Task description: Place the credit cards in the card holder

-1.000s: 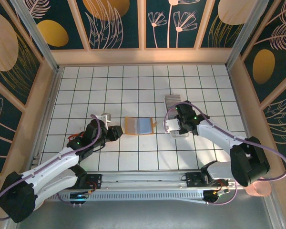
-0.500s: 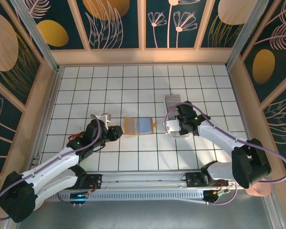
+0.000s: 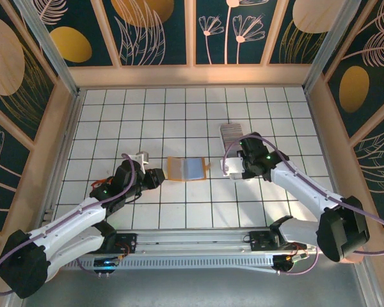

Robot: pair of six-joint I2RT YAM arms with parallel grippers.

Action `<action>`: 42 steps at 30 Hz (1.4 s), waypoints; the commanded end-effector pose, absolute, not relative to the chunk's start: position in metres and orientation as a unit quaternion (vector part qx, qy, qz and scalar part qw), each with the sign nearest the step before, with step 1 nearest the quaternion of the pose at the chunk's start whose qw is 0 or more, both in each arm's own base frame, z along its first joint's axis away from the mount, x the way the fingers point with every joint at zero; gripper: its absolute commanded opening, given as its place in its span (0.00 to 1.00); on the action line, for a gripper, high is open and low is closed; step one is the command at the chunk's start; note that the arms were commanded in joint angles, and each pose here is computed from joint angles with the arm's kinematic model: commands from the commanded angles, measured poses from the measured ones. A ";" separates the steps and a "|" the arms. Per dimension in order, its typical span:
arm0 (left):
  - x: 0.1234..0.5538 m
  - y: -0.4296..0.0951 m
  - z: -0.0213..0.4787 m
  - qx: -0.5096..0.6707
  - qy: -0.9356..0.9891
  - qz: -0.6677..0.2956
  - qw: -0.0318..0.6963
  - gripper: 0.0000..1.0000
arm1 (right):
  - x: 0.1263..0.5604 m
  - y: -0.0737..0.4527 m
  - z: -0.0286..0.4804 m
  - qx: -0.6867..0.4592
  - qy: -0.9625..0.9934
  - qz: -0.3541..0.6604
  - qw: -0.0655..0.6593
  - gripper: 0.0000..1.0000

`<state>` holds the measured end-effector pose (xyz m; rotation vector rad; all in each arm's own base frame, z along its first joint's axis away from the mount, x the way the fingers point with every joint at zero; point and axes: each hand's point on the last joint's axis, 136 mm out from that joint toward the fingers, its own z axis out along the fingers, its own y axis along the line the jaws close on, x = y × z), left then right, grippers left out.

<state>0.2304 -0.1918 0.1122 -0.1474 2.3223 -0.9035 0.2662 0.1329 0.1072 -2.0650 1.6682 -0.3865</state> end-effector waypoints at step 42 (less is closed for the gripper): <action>0.265 -0.198 0.182 -0.085 0.868 -0.335 0.356 0.18 | 0.303 0.195 0.274 -0.041 0.845 0.231 0.481 0.00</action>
